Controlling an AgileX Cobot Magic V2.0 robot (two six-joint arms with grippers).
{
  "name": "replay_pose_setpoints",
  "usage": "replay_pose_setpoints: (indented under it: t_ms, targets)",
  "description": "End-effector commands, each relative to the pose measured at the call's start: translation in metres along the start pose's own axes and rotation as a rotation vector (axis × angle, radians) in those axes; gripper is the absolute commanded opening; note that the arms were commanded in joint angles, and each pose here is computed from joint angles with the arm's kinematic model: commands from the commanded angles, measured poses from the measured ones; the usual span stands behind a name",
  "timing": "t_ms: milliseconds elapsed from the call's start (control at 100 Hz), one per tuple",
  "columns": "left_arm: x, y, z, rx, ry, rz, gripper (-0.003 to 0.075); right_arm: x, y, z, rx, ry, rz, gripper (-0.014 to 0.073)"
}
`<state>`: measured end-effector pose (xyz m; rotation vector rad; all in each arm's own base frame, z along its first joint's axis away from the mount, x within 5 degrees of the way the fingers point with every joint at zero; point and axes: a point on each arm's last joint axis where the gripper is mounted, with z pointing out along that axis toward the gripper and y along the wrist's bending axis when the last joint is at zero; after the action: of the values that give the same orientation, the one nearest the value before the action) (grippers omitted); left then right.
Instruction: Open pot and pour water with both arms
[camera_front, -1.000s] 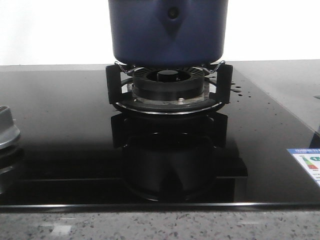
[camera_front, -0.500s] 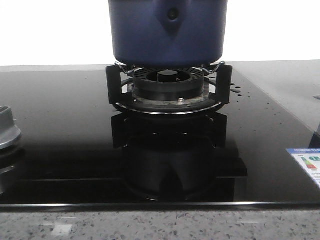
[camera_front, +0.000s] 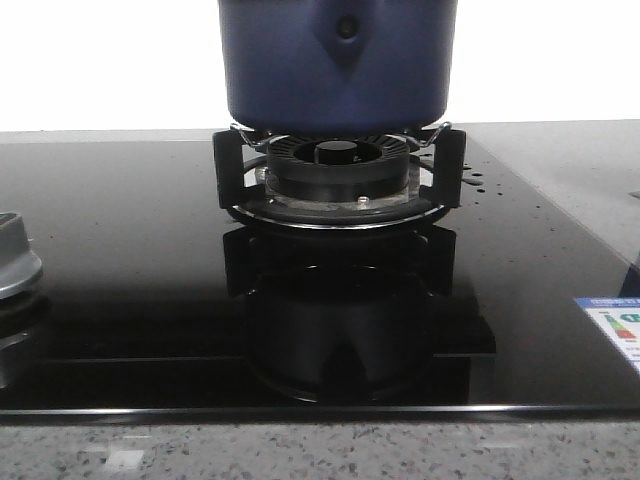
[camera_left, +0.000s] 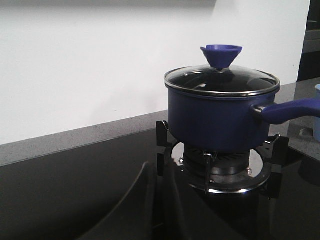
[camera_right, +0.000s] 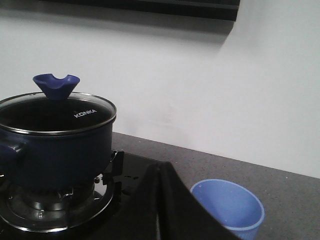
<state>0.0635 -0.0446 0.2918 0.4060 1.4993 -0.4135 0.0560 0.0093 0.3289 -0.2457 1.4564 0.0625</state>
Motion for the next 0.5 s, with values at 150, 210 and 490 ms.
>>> replay_pose_setpoints:
  t_ms: [150,210,490]
  targets:
    - [-0.0098,0.0007,-0.0003,-0.007,-0.04,-0.042,-0.002,-0.0153,0.0,-0.001,-0.01,-0.098,-0.018,-0.0071]
    - [-0.0098,0.0007,-0.0003,-0.007,-0.04,-0.042,-0.002,-0.0153,0.0,-0.001,-0.01,-0.098,-0.018,-0.0071]
    - [-0.0091,0.0067,-0.0003,-0.071,-0.047,-0.035,-0.002,-0.0153,0.0,-0.001,-0.01,-0.098,-0.018,-0.0071]
